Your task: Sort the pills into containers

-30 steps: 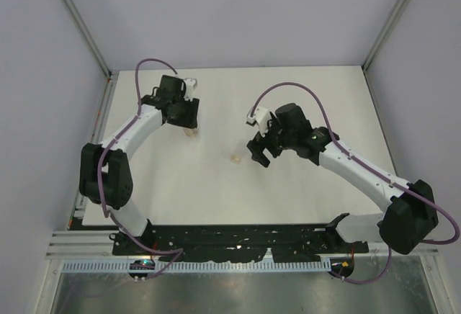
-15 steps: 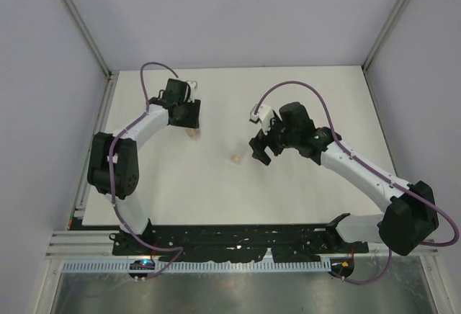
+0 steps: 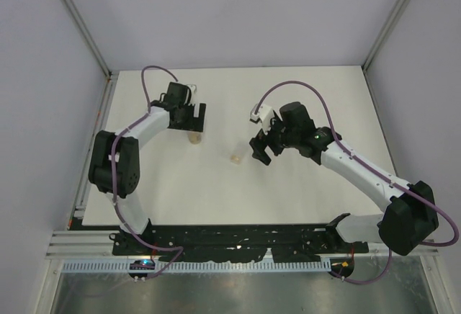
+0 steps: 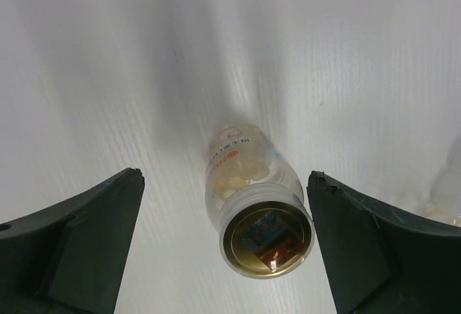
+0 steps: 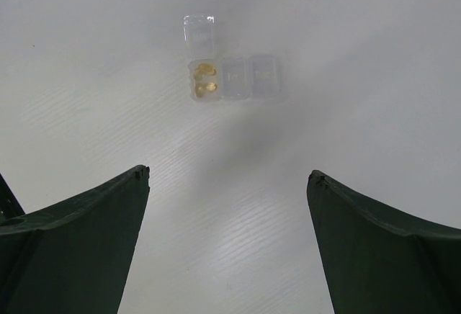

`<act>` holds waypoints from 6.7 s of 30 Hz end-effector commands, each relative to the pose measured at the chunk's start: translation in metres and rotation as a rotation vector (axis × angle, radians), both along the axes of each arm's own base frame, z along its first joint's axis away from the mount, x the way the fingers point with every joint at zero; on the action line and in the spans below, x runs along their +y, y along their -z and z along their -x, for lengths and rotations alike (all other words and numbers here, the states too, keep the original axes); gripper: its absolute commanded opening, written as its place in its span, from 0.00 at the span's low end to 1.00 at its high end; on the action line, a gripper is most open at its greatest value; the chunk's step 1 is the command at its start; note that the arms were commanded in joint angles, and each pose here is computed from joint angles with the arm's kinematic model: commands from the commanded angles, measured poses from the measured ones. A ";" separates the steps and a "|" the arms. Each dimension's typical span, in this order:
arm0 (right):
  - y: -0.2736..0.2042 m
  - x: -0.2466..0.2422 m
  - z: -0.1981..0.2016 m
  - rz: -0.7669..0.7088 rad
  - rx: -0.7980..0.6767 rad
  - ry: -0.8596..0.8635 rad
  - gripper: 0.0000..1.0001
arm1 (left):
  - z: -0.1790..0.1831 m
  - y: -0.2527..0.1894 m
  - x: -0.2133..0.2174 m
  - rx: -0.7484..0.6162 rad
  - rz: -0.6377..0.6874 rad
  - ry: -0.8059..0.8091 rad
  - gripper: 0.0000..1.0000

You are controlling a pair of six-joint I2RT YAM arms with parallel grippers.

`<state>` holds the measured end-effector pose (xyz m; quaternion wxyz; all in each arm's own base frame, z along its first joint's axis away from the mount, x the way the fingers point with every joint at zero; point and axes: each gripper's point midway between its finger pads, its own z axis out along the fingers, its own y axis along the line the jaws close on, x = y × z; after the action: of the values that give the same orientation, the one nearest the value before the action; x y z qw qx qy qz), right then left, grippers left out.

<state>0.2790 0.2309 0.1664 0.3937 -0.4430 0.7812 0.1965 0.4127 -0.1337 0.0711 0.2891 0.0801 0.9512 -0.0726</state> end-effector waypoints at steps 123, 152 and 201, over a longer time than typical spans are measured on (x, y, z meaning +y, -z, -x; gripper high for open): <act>0.100 0.065 0.012 0.232 0.267 -0.500 0.86 | 0.183 -0.211 -0.002 -0.515 0.095 0.600 1.00; 0.106 0.079 -0.022 0.411 0.038 -0.596 0.90 | 0.191 -0.215 0.008 -0.545 0.052 0.599 1.00; 0.142 0.083 -0.025 0.496 0.018 -0.617 0.85 | 0.189 -0.216 0.004 -0.534 0.064 0.611 1.00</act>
<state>0.2986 0.3031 0.0226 0.1744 -0.7237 0.6558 0.1256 0.2227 -0.1277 0.2750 0.4785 0.3623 0.7837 -0.1600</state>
